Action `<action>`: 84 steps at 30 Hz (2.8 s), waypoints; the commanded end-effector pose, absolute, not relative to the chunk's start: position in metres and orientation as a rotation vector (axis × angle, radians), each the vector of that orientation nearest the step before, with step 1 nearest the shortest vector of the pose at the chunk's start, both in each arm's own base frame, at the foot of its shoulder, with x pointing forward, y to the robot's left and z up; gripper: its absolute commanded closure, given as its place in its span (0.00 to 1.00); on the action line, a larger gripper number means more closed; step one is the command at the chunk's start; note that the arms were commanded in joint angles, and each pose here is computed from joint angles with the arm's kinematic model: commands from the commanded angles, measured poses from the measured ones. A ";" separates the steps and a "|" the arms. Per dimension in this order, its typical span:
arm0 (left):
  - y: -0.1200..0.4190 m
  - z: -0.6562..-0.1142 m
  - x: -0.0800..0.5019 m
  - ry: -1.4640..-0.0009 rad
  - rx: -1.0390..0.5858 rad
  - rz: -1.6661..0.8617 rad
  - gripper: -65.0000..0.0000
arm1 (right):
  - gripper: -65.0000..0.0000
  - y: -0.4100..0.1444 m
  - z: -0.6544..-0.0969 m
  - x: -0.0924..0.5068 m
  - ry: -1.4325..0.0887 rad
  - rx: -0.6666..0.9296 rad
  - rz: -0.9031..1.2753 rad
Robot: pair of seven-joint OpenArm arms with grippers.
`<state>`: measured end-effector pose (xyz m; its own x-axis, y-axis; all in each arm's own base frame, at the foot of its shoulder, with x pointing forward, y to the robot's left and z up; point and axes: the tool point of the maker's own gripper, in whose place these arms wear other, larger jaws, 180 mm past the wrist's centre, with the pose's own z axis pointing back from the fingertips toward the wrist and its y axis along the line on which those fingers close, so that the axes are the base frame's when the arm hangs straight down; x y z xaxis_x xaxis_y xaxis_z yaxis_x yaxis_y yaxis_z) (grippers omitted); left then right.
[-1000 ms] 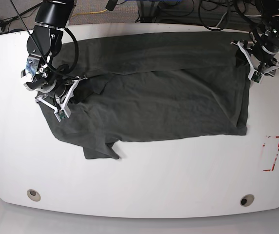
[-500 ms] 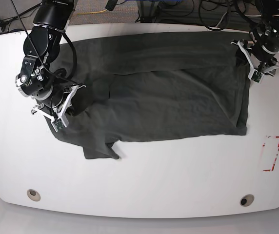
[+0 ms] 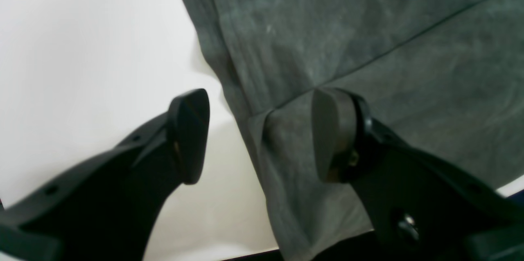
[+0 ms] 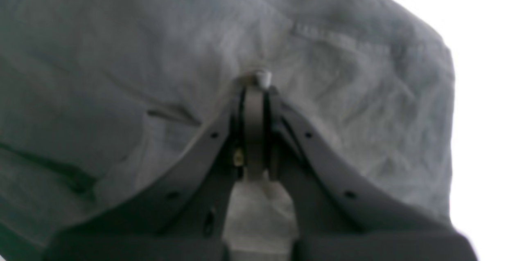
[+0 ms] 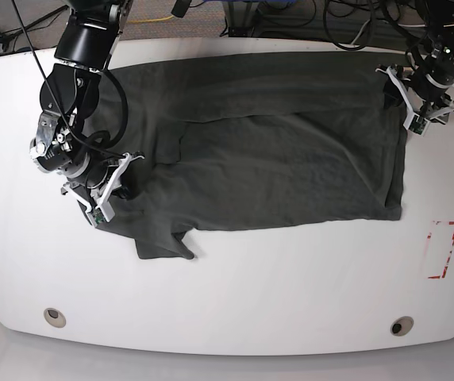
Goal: Fold the T-shirt properly
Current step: 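Move the left gripper to the hem corner opposite the right gripper, then grasp the hem corners of the shirt with both grippers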
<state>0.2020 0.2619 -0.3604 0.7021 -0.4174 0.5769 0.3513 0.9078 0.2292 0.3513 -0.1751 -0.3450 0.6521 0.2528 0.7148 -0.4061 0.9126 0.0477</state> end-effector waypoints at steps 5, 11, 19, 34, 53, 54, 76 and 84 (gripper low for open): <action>0.264 -0.352 0.206 -0.694 0.116 -0.440 0.43 | 0.97 -0.176 -0.334 0.376 -0.837 0.251 0.353; 0.265 -0.352 0.208 -0.698 0.115 -0.437 0.43 | 0.63 -0.179 -0.332 0.389 -0.837 0.263 0.335; 0.264 -0.340 0.225 -0.751 0.122 -0.432 0.43 | 0.40 -0.202 -0.305 0.410 -0.886 0.198 0.348; 0.267 -0.291 0.294 -0.901 0.182 -0.384 0.43 | 0.40 -0.243 -0.331 0.456 -0.847 0.264 0.200; 0.272 -0.278 0.354 -0.969 0.119 -0.267 0.43 | 0.40 -0.270 -0.401 0.443 -0.784 0.240 0.111; 0.273 -0.280 0.356 -0.965 0.114 -0.261 0.43 | 0.40 -0.269 -0.401 0.443 -0.784 0.242 0.112; 0.315 -0.332 0.408 -0.815 0.011 0.091 0.43 | 0.93 -0.243 -0.405 0.448 -0.785 0.284 0.124; 0.309 -0.355 0.410 -0.776 -0.036 0.120 0.43 | 0.93 -0.234 -0.414 0.441 -0.769 0.300 0.123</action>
<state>0.3921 0.3038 -0.3768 0.7663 0.1196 0.6313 -0.0920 0.9928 -0.0765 0.4389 -0.2298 -0.4189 0.7120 -0.0230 0.7018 -0.2083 0.9476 0.2424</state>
